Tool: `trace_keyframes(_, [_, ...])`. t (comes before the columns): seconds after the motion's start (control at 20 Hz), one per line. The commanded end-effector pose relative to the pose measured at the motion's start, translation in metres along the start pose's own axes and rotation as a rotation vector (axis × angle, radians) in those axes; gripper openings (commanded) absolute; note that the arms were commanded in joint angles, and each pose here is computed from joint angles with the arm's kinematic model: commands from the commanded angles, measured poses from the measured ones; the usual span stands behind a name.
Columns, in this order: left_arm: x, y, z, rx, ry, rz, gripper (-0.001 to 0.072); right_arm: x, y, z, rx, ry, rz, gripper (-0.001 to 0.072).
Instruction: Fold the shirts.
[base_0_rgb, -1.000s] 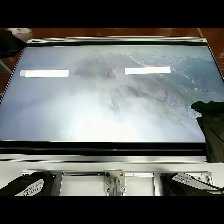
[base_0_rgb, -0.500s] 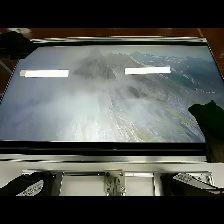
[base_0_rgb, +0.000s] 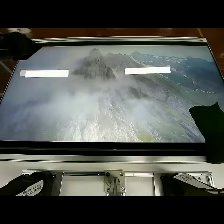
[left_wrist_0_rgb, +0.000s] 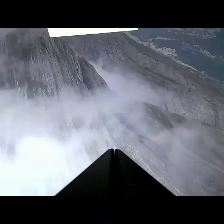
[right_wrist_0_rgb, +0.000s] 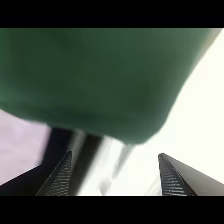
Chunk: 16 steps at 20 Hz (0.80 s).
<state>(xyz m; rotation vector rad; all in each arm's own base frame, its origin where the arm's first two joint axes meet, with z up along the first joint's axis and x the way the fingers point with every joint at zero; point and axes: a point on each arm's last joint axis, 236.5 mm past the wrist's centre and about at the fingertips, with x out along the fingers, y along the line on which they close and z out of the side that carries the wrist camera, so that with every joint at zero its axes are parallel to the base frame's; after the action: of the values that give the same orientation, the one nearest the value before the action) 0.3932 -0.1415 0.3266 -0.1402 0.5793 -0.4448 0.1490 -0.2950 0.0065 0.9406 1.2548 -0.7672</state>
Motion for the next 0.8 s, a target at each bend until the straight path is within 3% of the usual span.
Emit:
trace_keyframes(0.0, [0.01, 0.005, -0.003, -0.002, 0.019, 0.008, 0.0035, -0.045, 0.041, 0.05, -0.02, -0.282, 0.138, 0.063])
trace_keyframes(0.05, [0.022, 0.01, -0.011, 0.0, 0.055, 0.019, 0.0034, -0.079, 0.061, 0.073, -0.074, -0.447, 0.165, 0.0568])
trace_keyframes(0.15, [0.053, 0.023, -0.044, 0.032, 0.198, 0.082, 0.0033, -0.143, 0.125, 0.089, -0.282, -0.719, 0.211, 0.0568])
trace_keyframes(0.3, [0.094, 0.046, -0.14, 0.113, 0.597, 0.295, 0.0036, -0.15, 0.239, 0.022, -0.627, -0.69, 0.311, 0.057])
trace_keyframes(0.35, [0.104, 0.043, -0.168, 0.149, 0.713, 0.312, 0.0166, -0.124, 0.27, -0.019, -0.72, -0.551, 0.347, 0.0628])
trace_keyframes(0.4, [0.117, 0.033, -0.191, 0.158, 0.796, 0.295, 0.065, -0.095, 0.288, -0.058, -0.795, -0.409, 0.365, 0.0679])
trace_keyframes(0.45, [0.127, 0.027, -0.205, 0.162, 0.836, 0.289, 0.0717, -0.067, 0.298, -0.095, -0.842, -0.259, 0.363, 0.0679])
trace_keyframes(0.6, [0.147, 0.013, -0.214, 0.161, 0.797, 0.261, 0.0709, -0.024, 0.305, -0.151, -0.877, 0.009, 0.325, 0.0679])
trace_keyframes(0.75, [0.157, -0.001, -0.225, 0.094, 0.746, 0.2, 0.0705, -0.012, 0.312, -0.171, -0.928, 0.069, 0.316, 0.0679])
